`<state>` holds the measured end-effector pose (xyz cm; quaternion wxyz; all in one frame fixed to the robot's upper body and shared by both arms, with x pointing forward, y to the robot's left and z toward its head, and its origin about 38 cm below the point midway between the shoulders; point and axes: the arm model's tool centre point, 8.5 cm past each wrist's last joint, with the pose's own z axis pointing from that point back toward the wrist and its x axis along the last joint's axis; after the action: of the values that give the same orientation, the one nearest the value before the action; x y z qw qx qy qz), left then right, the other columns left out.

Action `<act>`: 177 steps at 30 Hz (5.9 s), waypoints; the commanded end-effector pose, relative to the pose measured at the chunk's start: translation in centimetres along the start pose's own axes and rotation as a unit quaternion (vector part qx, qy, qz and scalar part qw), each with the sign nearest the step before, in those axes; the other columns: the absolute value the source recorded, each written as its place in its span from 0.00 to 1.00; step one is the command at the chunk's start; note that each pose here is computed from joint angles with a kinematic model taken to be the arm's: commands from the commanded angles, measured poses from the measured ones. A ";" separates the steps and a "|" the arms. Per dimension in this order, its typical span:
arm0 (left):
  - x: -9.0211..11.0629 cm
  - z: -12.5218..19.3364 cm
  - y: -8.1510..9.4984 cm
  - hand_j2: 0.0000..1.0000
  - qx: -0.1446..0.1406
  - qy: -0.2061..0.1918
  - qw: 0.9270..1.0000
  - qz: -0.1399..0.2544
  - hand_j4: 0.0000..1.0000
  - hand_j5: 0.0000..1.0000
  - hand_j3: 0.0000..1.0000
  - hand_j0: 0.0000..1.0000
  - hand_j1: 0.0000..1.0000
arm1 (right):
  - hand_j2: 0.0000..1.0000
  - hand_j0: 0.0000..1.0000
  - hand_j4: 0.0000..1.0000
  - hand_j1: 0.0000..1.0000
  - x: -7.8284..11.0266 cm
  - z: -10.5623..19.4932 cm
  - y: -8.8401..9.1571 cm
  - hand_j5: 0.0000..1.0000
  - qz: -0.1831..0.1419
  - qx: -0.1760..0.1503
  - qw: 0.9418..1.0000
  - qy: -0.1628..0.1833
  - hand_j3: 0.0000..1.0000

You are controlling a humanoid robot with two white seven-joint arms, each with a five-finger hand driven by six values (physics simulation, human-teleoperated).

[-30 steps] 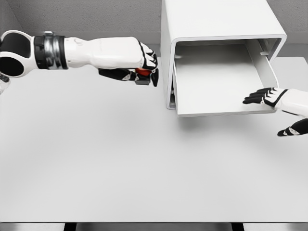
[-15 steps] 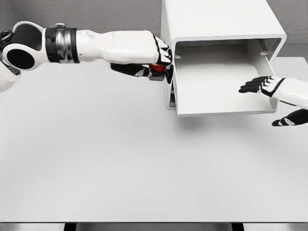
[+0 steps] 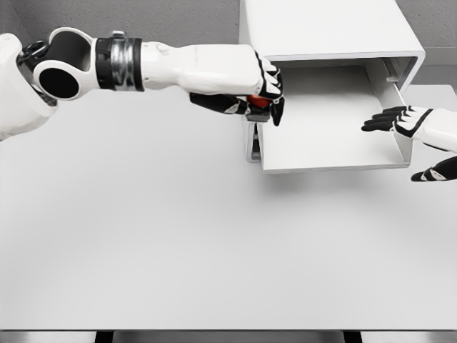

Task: Slide open multi-storey tabletop storage cabinets and put open load switch and slide close multi-storey tabletop storage cabinets

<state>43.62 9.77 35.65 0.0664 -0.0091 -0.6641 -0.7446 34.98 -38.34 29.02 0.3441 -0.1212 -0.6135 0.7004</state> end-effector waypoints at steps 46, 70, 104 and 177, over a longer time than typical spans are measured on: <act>-4.0 -8.5 -2.0 0.50 -0.025 0.017 0.999 0.031 0.50 0.50 0.50 0.50 0.50 | 1.00 1.00 1.00 1.00 0.2 -0.1 -0.7 1.00 0.001 -0.021 1.000 -0.003 1.00; 2.3 4.8 3.9 1.00 0.059 0.008 0.998 -0.032 1.00 1.00 1.00 1.00 1.00 | 1.00 1.00 1.00 1.00 0.3 -0.3 -0.6 1.00 0.000 -0.025 1.000 -0.006 1.00; -2.3 24.8 -11.5 1.00 0.051 0.296 0.948 0.108 1.00 1.00 1.00 1.00 1.00 | 1.00 1.00 1.00 1.00 0.4 -1.3 0.9 1.00 -0.023 -0.034 0.999 -0.019 1.00; -3.8 24.4 -21.9 1.00 0.029 0.339 0.920 0.196 1.00 1.00 1.00 1.00 1.00 | 1.00 1.00 1.00 1.00 -0.7 -5.7 1.0 1.00 -0.037 -0.060 0.996 -0.046 1.00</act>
<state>43.07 36.88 16.59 0.4315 0.1176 -0.6057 -0.6581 38.45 -34.40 26.70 0.3309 -0.0889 -0.6715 0.6571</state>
